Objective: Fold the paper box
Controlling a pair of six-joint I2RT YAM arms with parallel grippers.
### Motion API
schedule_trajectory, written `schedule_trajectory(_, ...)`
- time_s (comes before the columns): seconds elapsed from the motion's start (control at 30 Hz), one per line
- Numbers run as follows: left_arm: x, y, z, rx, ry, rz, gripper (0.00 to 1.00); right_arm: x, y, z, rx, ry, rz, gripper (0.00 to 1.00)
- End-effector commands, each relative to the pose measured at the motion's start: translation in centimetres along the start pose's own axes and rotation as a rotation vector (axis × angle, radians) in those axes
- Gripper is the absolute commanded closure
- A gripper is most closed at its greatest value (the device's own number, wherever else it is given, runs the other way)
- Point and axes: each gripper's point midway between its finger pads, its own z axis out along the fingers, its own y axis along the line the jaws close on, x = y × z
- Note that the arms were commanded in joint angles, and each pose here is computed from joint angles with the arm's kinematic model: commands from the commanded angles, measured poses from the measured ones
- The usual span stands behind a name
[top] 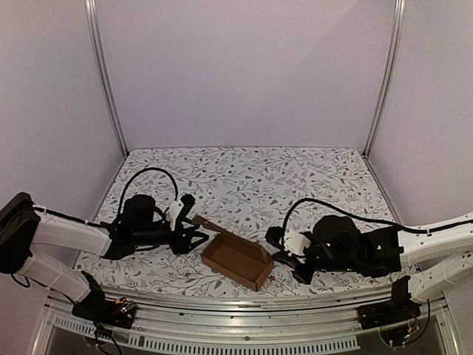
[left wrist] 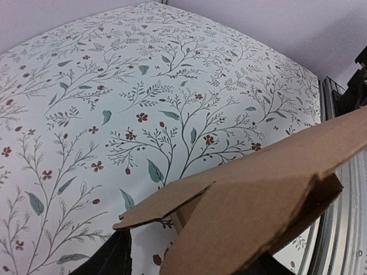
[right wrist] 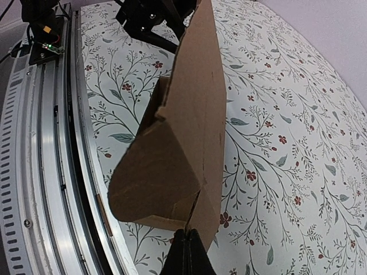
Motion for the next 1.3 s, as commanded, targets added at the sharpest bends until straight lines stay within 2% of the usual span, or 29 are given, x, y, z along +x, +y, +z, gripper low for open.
schedule_trajectory(0.0, -1.6, 0.0, 0.5, 0.024, -0.018, 0.082, 0.43, 0.2, 0.1, -0.4, -0.014, -0.018, 0.021, 1.00)
schedule_trajectory(0.27, -2.0, 0.9, -0.6, -0.055, -0.021, 0.117, 0.44, 0.5, 0.1, -0.7, -0.015, -0.026, 0.031, 1.00)
schedule_trajectory(0.8, -1.7, 0.7, 0.4, -0.027, 0.017, 0.158, 0.50, 0.3, 0.1, -0.8, -0.023, -0.033, 0.040, 1.00)
schedule_trajectory(1.27, -1.5, 0.4, 0.3, -0.020, 0.033, 0.157, 0.71, 0.3, -0.2, -0.5, -0.006, -0.018, 0.035, 1.00)
